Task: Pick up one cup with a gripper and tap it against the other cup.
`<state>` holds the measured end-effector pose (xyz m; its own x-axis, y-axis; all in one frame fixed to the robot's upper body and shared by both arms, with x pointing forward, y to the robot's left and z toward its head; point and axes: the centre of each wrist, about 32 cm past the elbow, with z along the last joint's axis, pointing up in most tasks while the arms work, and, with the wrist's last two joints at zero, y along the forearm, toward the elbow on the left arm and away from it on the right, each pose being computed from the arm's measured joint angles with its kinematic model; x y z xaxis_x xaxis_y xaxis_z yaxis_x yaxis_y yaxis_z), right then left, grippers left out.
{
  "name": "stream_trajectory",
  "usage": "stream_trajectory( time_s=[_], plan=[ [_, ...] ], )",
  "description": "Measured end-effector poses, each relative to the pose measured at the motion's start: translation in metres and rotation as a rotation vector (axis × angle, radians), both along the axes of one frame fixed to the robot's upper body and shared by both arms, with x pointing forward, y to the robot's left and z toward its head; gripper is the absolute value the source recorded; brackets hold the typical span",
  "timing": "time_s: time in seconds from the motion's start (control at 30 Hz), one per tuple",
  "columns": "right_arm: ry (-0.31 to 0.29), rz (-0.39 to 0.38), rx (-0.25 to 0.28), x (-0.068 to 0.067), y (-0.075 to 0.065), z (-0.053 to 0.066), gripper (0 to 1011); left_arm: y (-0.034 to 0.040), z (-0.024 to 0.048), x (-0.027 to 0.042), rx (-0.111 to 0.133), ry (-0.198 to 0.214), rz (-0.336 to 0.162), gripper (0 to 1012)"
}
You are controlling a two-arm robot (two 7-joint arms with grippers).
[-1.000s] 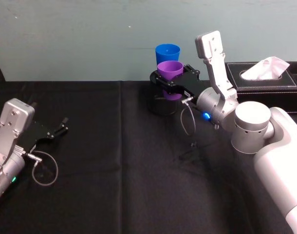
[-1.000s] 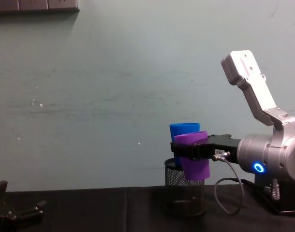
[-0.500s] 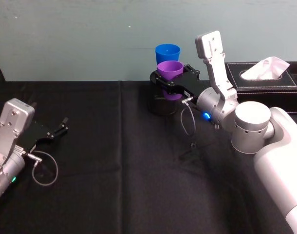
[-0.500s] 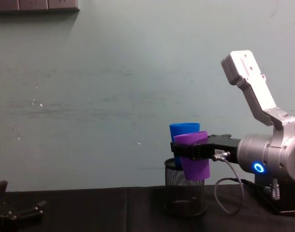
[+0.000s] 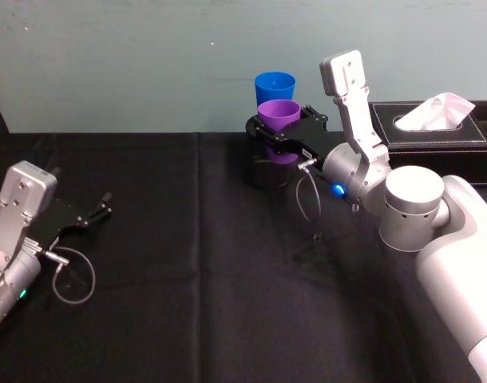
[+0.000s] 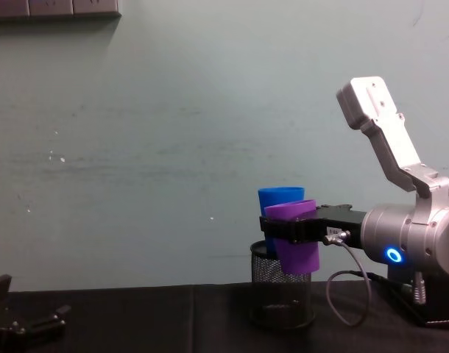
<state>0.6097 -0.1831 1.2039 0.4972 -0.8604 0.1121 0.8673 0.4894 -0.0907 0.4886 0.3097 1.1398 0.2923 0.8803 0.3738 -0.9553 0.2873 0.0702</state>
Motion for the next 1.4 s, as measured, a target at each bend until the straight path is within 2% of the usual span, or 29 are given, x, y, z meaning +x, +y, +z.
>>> stream_trajectory(
  time_s=[1.4],
  plan=[
    [0.0, 0.0, 0.0, 0.0, 0.0, 0.0, 749, 0.0, 0.0, 0.0, 0.0, 0.0, 0.0, 1000]
  ],
)
